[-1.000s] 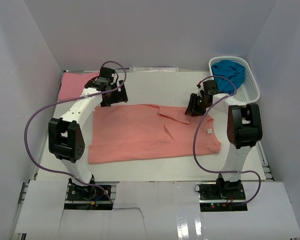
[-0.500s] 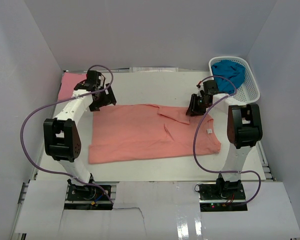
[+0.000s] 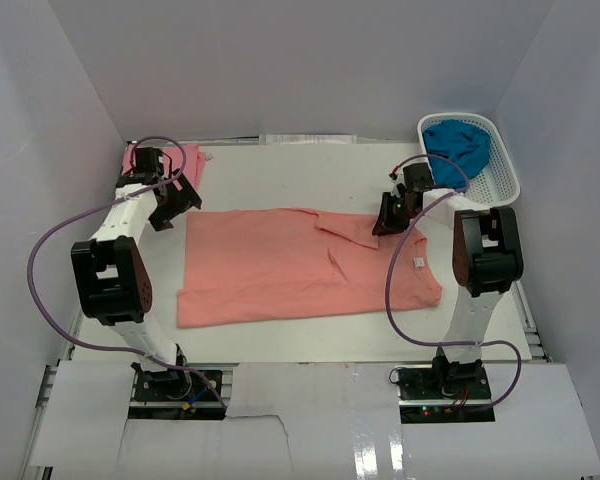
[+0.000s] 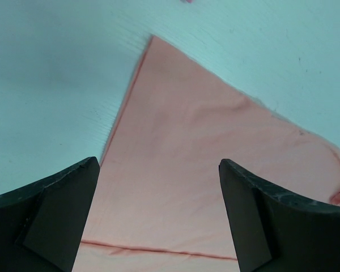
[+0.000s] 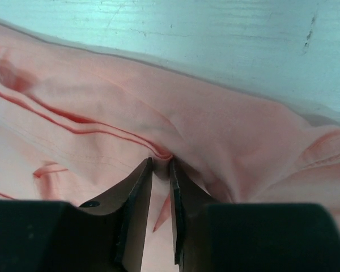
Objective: Fold and stack the t-shirts
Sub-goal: Grap the side of the flattened tshirt furthest away from the robot with both arms
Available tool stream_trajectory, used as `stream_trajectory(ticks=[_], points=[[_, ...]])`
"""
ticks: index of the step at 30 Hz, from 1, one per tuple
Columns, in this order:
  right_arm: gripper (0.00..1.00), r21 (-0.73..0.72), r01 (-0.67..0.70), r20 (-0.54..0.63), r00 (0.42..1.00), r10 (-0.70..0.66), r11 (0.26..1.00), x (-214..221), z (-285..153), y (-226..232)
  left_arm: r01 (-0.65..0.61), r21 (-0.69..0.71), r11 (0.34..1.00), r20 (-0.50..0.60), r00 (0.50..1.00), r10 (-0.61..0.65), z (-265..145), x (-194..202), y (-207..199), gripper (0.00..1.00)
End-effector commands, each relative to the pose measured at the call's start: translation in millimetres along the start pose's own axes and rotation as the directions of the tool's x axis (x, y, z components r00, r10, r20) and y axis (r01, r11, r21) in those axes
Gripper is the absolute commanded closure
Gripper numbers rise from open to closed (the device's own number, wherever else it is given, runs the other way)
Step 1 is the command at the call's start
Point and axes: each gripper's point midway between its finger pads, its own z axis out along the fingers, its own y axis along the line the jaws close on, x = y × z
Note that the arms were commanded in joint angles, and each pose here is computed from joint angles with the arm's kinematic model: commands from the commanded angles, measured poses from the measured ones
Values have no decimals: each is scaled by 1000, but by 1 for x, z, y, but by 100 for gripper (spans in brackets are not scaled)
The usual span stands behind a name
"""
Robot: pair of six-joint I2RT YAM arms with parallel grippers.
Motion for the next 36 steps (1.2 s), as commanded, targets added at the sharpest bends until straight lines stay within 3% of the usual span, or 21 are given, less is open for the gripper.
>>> stream_trajectory(ticks=[1,5,11,24,31,36], points=[[81,2,2,-37,999,-2,1000,10,8,-1,22,55,998,84,996,-27,-18,-24,-13,2],[92,1,9,-17,1000,-9,1000,2,6,1,27,39,999,85,996,-31,-8,-33,-13,2],[92,-13,34,22,999,-34,999,-21,-12,15,22,-8,1000,139,990,-21,-2,-59,-11,2],[92,-59,121,185,977,-108,991,-55,-87,58,0,-140,990,87,996,13,42,-63,6,6],[92,-65,148,224,966,-130,987,-63,-109,69,-30,-154,988,40,999,37,60,-57,10,17],[92,-97,157,238,962,-130,983,-61,-113,75,-33,-134,990,17,999,35,73,-56,5,31]])
